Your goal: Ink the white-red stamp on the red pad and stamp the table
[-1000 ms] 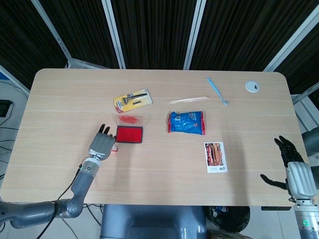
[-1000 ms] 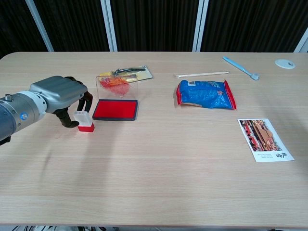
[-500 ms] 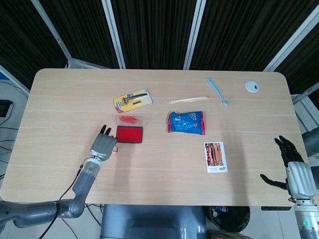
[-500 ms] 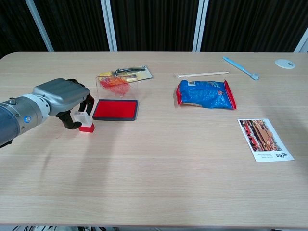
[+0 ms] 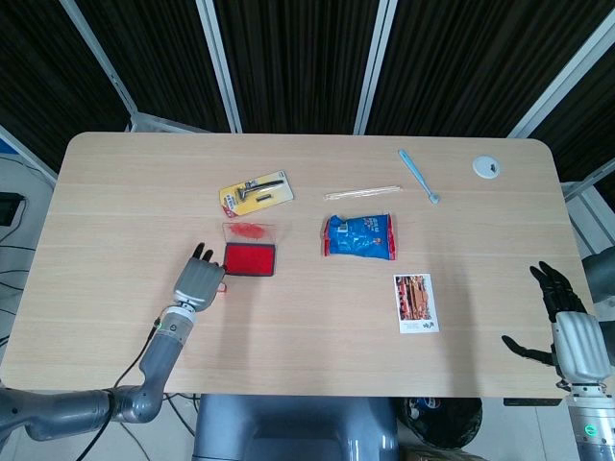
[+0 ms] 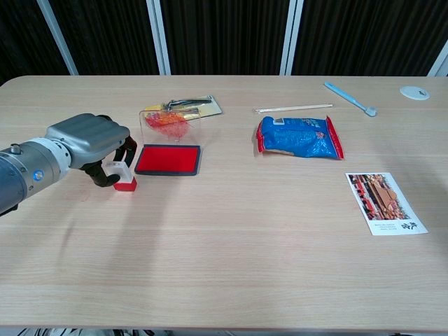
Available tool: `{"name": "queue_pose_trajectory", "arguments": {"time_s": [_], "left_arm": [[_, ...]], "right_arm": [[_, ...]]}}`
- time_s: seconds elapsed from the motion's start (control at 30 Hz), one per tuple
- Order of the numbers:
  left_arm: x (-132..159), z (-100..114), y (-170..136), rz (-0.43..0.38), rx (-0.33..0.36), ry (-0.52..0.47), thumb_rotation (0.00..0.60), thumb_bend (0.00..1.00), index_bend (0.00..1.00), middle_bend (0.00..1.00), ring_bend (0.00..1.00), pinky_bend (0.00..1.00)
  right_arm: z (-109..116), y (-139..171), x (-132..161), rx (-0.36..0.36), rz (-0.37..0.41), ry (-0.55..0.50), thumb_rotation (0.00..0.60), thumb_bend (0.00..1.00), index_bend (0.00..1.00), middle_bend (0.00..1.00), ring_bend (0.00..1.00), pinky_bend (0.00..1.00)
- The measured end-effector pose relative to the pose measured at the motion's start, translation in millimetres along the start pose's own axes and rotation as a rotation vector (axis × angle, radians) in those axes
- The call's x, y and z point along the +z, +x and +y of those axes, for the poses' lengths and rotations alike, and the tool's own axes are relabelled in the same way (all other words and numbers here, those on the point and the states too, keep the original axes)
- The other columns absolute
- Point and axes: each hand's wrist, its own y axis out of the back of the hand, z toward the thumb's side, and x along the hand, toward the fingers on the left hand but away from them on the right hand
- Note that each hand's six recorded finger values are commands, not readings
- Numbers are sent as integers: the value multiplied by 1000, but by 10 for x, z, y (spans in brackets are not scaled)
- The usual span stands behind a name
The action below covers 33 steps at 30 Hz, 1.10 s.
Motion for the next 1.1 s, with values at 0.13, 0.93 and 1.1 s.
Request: {"name": "queue_pose_trajectory", "arguments": {"time_s": [0.13,0.93,1.1], "left_arm": [[-13,126,-6,-3,42,-1,600,506,621,621,254,211],[142,540,367,15,82,-1,600,525,682,683,439,482],[237,598,470,15,79,20,600,525,691,691,449,488]], "right_arm": [[-3,-1,1,1,0,0,600,106,0,0,0,185],[1,-19,-29,6,-17,-16,600,108,0,0,0,186],[4,-19,-31,7,-17,-20,600,109,0,0,0,186]]}}
